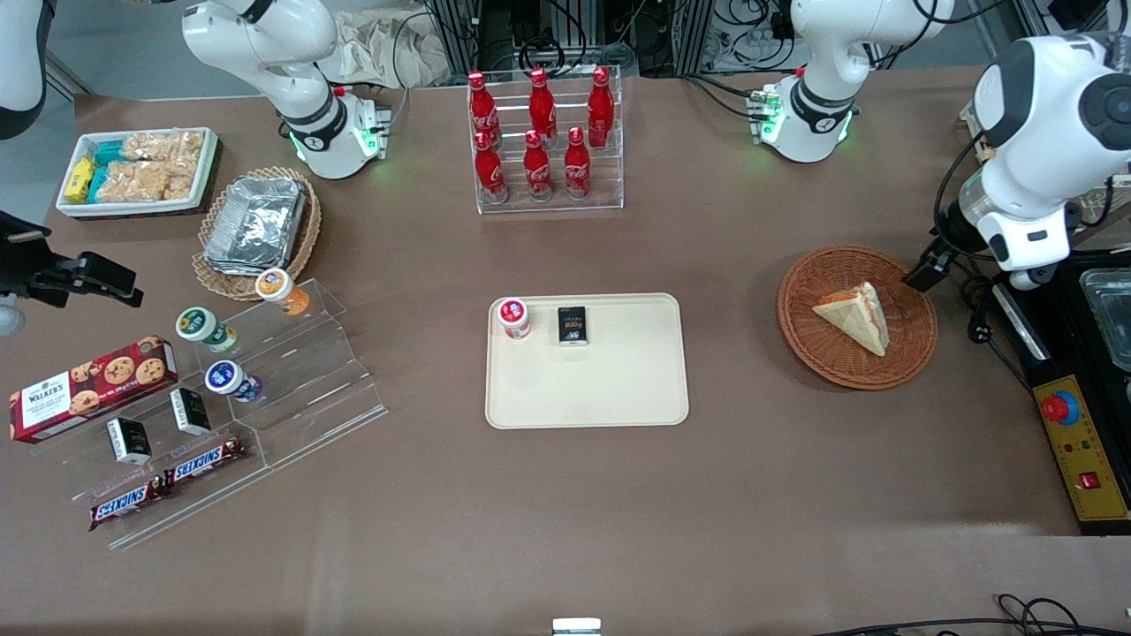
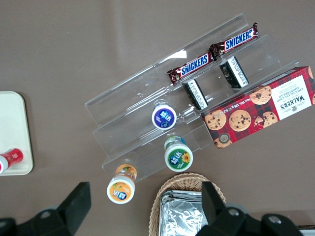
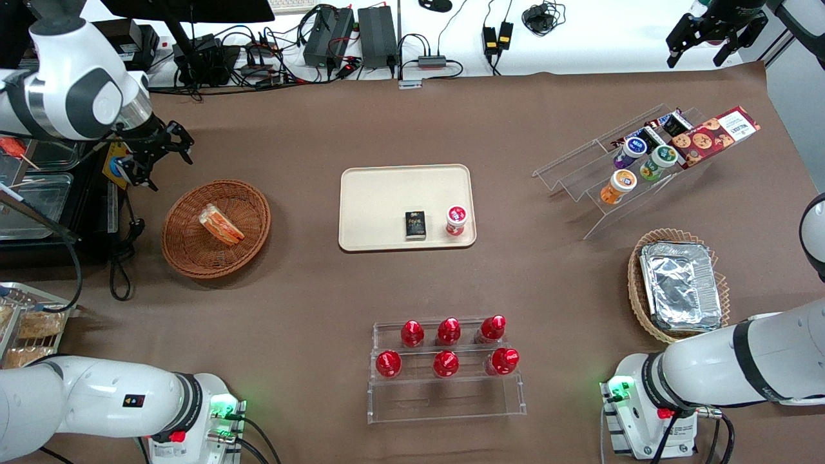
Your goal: Place sandwich from basket to tray
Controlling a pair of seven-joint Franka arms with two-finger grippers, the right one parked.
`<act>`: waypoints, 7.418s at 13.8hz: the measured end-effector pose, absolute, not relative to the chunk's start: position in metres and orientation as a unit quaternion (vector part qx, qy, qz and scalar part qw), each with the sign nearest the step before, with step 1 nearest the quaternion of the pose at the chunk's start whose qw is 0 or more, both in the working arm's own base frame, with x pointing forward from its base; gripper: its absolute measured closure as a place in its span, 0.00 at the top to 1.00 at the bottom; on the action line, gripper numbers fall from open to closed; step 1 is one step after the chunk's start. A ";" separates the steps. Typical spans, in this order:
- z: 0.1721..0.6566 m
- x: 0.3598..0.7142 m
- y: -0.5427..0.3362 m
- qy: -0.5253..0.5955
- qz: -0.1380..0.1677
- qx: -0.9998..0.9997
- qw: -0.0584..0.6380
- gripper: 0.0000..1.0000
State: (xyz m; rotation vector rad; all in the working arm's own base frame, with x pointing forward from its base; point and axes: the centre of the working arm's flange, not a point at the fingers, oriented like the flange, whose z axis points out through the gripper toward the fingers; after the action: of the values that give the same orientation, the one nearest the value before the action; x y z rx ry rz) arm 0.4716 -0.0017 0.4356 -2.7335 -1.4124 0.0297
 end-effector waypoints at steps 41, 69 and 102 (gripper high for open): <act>0.330 0.517 -0.021 -0.492 0.006 -0.871 0.005 0.20; 0.314 0.511 -0.419 0.002 0.010 -0.999 0.041 0.20; 0.603 0.573 -0.197 -0.231 -0.004 -0.973 0.004 1.00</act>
State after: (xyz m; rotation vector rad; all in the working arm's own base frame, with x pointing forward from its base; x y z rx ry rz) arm 0.5730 -0.1973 0.6027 -3.0493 -0.7243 -0.0117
